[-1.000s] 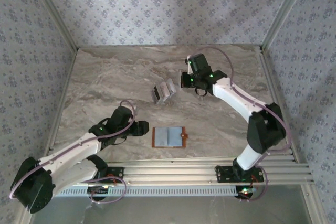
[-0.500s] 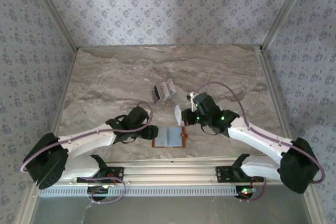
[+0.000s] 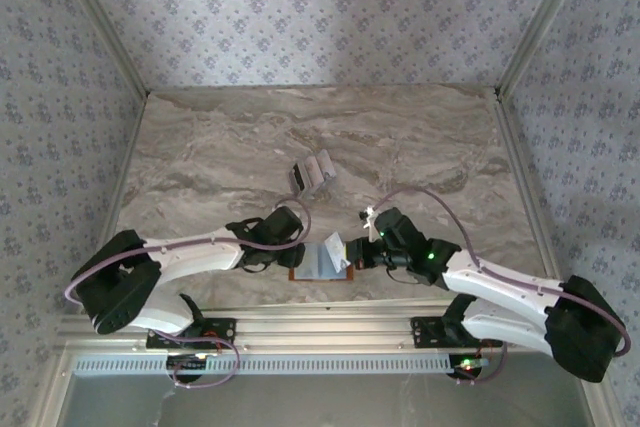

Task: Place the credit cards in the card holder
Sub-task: Insert the credit card into the card slot, then close the card holder at the bottom-center of the table, then turn over the card holder at the bottom-center of the table.

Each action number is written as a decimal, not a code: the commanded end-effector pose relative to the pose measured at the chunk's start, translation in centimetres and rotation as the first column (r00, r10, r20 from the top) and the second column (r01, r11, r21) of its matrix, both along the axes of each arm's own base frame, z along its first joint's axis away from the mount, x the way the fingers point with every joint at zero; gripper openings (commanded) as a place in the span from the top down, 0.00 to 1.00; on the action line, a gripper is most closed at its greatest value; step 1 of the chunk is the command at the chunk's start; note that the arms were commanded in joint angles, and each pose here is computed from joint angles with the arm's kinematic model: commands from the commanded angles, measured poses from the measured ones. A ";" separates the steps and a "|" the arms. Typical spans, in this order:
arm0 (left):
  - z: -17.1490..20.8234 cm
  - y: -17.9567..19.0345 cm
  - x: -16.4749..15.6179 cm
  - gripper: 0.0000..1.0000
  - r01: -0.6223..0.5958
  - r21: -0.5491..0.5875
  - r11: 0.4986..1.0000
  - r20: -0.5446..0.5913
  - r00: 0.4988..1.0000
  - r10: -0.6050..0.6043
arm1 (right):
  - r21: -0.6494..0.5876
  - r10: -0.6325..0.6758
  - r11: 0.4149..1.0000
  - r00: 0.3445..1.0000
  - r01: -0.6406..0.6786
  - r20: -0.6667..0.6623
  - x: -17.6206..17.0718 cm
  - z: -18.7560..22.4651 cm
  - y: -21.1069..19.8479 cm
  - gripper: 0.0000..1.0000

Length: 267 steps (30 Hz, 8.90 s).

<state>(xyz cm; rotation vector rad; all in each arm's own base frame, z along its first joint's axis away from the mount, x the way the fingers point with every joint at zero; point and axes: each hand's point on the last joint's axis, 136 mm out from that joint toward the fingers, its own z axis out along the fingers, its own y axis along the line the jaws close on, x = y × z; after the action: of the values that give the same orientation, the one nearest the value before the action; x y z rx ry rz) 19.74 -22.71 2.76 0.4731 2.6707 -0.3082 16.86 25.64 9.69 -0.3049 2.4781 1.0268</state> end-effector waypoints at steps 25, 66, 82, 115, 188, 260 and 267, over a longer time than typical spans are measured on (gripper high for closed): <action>0.1 0.3 0.0 0.52 -0.011 0.023 1.000 0.003 1.000 0.011 | 0.047 0.057 0.998 0.987 -0.050 -0.149 -1.6 -3.1 3.1 1.00; 0.3 -0.5 -1.2 0.53 -0.014 -0.067 0.998 -0.057 0.998 0.010 | 0.045 -0.108 0.993 0.989 0.114 -0.105 1.0 -5.7 6.2 1.00; 5.0 2.5 -2.1 0.73 -0.128 -0.279 0.952 -0.034 0.992 0.123 | -0.035 -0.085 0.996 0.992 0.082 -0.097 0.5 -6.5 5.9 1.00; -0.9 0.7 -2.7 0.93 -0.159 -0.252 0.955 -0.156 0.980 0.122 | -0.069 0.011 0.997 0.997 -0.016 -0.079 -0.6 -6.4 8.6 1.00; 0.8 0.1 -1.9 0.82 -0.250 -0.311 0.917 -0.161 0.965 0.208 | -0.005 0.074 0.997 0.984 -0.074 0.165 -0.5 1.4 12.2 1.00; 0.7 -3.6 1.0 0.80 -0.116 -0.131 0.985 -0.210 0.974 0.087 | -0.349 0.012 0.937 0.997 0.013 0.071 1.6 -6.0 3.7 0.53; -1.8 -1.8 -0.5 0.82 -0.121 -0.070 0.990 -0.242 0.965 0.101 | -0.303 0.036 0.953 0.997 -0.014 0.068 1.5 -5.1 3.8 0.39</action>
<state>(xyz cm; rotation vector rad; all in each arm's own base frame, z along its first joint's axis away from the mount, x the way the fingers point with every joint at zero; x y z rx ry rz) 21.14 -25.83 3.10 0.2450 2.8164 -0.5254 18.45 29.72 4.10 -0.4478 2.5738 0.6103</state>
